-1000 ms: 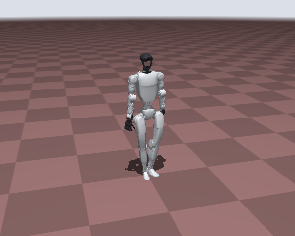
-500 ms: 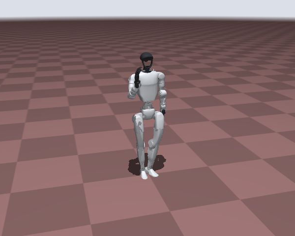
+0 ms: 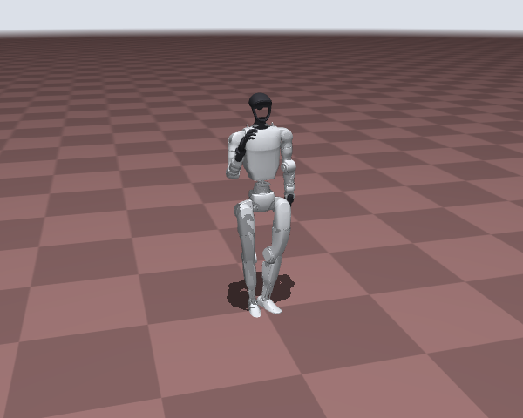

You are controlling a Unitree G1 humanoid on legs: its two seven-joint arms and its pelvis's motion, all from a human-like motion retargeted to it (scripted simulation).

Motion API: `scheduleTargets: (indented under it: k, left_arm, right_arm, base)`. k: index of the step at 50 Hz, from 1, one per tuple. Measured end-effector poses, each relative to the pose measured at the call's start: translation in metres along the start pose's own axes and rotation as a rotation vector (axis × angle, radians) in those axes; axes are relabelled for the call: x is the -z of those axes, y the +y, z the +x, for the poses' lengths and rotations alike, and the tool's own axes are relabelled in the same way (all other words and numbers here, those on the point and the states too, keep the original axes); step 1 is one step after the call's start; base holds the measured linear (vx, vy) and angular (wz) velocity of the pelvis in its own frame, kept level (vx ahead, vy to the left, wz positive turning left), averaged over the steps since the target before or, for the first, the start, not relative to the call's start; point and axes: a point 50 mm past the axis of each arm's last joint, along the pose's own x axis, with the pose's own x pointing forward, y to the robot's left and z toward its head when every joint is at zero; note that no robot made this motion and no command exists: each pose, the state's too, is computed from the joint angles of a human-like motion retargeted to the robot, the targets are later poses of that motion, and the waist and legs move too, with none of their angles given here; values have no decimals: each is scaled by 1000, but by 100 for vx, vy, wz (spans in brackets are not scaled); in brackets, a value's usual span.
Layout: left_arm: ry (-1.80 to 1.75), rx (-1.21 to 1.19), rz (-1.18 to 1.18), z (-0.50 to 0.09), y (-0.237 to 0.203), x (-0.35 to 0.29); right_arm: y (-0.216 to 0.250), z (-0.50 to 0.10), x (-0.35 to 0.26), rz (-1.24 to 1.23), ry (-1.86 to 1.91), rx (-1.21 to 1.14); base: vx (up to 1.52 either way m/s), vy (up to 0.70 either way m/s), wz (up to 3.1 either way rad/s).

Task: Upper body actions

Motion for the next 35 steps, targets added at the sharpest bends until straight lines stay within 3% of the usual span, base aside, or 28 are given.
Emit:
scheduleTargets:
  k: [5, 12, 15, 22, 25, 29, 32, 35]
  left_arm:
    - [-3, -3, 12, 0, 1, -1]
    - [-7, 15, 4, 0, -3, -1]
    - [-17, 7, 17, 0, -2, -5]
    - [-39, 12, 19, -1, -4, -10]
    - [-39, 10, 21, -1, -3, -10]
    - [-34, 5, 24, 0, -3, -9]
    - [-28, 10, 25, 0, -4, -7]
    - [-22, 10, 31, 1, -4, -5]
  right_arm:
    - [29, -65, 23, -60, 284, -409]
    - [24, -145, 80, -670, 743, -1235]
    - [21, -159, 90, -792, 812, -1354]
    - [56, -130, 70, -305, 657, -1012]
    - [68, -97, 51, -88, 472, -768]
    - [66, -33, 9, 228, 102, -275]
    - [56, 1, -14, 309, -81, 38]
    - [57, 31, -30, 280, -200, 148]
  base:
    - [-1, 1, 28]
    - [-2, 4, 44]
    - [0, 0, 0]
    - [0, 0, 0]
    - [0, 0, 0]
    - [0, 0, 0]
    - [0, 0, 0]
    - [0, 0, 0]
